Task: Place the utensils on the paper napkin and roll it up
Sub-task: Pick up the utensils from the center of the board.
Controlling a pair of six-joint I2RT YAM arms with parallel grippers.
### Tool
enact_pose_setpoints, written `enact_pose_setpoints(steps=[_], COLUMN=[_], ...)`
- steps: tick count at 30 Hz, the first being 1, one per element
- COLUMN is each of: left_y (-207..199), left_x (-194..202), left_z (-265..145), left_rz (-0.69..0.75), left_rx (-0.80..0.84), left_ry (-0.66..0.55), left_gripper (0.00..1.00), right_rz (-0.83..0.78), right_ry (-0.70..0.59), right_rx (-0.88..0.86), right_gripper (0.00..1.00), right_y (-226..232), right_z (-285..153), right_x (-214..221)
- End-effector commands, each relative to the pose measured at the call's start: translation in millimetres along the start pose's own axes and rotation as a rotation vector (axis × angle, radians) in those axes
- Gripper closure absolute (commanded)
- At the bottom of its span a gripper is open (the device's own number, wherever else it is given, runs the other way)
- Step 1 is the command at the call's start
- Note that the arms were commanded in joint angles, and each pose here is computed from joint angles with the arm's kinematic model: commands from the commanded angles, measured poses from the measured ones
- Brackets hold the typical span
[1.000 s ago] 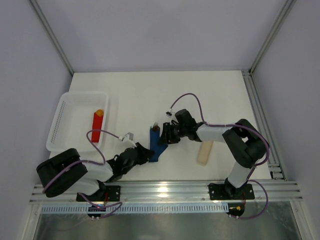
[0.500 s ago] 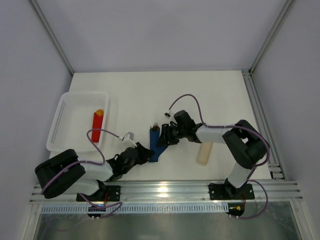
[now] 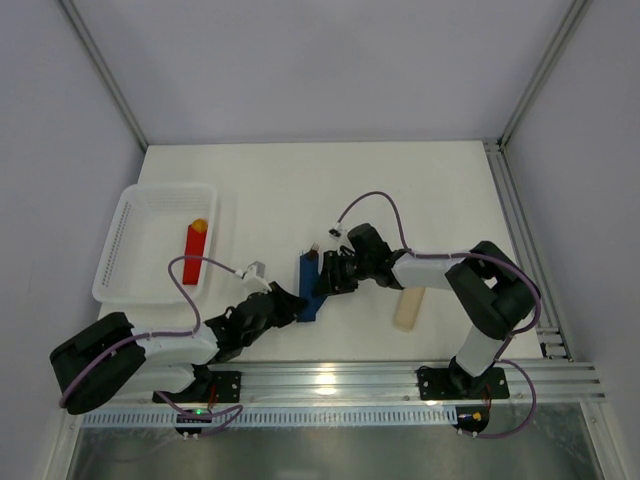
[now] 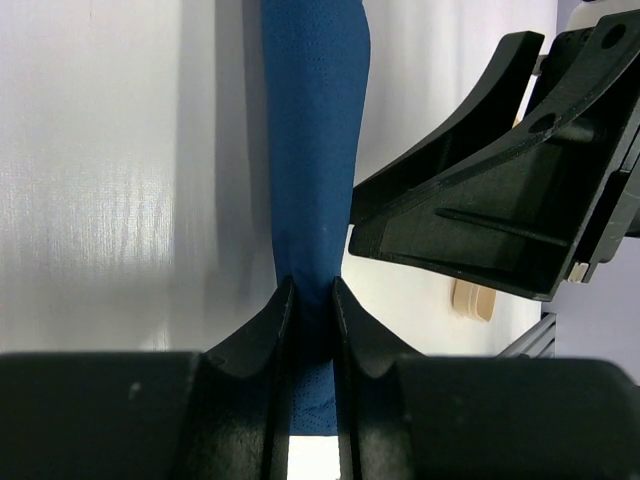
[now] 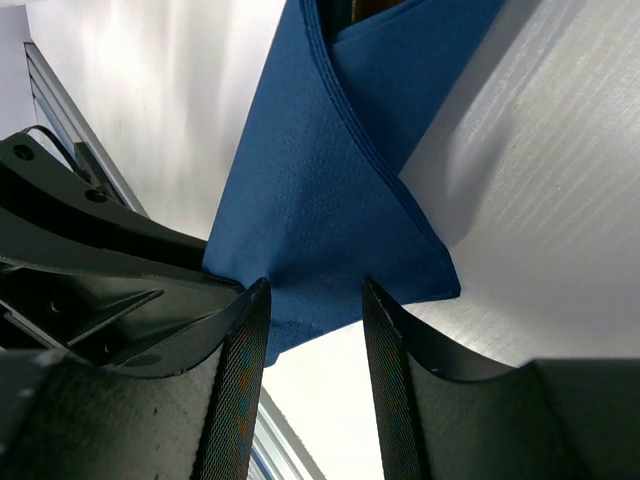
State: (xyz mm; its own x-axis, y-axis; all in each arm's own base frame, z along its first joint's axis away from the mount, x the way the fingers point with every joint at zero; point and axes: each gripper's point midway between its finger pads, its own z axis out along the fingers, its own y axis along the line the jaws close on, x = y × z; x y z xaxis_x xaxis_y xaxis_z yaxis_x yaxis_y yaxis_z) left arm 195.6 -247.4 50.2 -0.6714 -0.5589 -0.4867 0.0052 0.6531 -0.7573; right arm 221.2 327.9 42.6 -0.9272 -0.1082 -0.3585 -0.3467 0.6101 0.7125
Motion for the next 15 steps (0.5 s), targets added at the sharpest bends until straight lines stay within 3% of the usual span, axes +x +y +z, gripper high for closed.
enact_pose_setpoints(steps=[1,15], left_y=[-12.6,-15.0], left_x=[-6.8,-9.8], left_z=[2.2,1.3], left_rz=[-0.016,-0.016], left_rx=[0.018,0.026], left_ry=[-0.026,-0.038], left_gripper=[1.00,1.00], right_rz=[-0.041,-0.024], right_ry=[-0.046,-0.037], right_rx=[-0.071,-0.096], right_gripper=[0.54,0.53], right_y=[25.0,30.1], right_z=[-6.7,-6.8], right_x=[-12.3,-9.9])
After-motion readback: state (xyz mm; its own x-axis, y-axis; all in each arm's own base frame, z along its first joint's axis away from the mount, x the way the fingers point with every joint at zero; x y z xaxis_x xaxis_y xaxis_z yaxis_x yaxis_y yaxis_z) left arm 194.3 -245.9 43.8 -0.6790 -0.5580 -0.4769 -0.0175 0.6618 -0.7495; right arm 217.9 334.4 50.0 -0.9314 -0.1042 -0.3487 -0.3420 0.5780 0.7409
